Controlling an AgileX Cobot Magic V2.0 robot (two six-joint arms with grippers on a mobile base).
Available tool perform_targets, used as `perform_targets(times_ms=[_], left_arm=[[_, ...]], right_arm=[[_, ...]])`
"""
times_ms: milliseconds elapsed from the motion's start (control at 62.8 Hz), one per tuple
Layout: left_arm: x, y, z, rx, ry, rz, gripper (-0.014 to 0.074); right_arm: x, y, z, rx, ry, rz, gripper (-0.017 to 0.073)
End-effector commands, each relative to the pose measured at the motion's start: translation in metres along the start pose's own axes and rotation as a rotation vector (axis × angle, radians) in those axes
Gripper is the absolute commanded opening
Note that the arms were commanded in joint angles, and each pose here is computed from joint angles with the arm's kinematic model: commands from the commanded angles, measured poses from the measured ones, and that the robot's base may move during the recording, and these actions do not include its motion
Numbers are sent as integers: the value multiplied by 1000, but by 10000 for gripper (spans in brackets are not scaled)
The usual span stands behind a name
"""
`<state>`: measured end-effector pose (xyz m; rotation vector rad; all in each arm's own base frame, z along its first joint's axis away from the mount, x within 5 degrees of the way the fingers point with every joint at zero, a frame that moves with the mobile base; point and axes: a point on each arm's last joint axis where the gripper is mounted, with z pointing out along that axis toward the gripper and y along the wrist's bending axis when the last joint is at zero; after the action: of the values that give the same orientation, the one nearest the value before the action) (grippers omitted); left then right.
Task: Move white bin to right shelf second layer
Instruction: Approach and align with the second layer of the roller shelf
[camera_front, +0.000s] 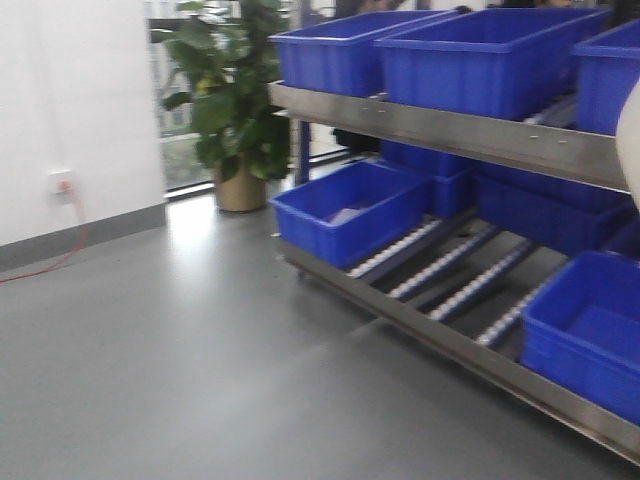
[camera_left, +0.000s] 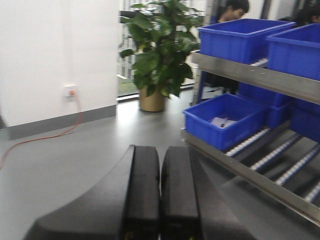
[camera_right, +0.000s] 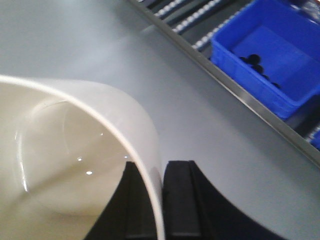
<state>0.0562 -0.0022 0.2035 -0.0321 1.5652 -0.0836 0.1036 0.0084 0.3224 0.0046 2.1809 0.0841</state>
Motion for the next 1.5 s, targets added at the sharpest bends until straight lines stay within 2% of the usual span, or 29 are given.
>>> perform_targets(times_ms=[0, 1480], left_arm=[[1, 1, -1, 2, -78, -6, 85], [1, 1, -1, 2, -78, -6, 85]], right_arm=[[-16, 1, -6, -11, -116, 1, 55], [-16, 1, -6, -11, -116, 1, 55]])
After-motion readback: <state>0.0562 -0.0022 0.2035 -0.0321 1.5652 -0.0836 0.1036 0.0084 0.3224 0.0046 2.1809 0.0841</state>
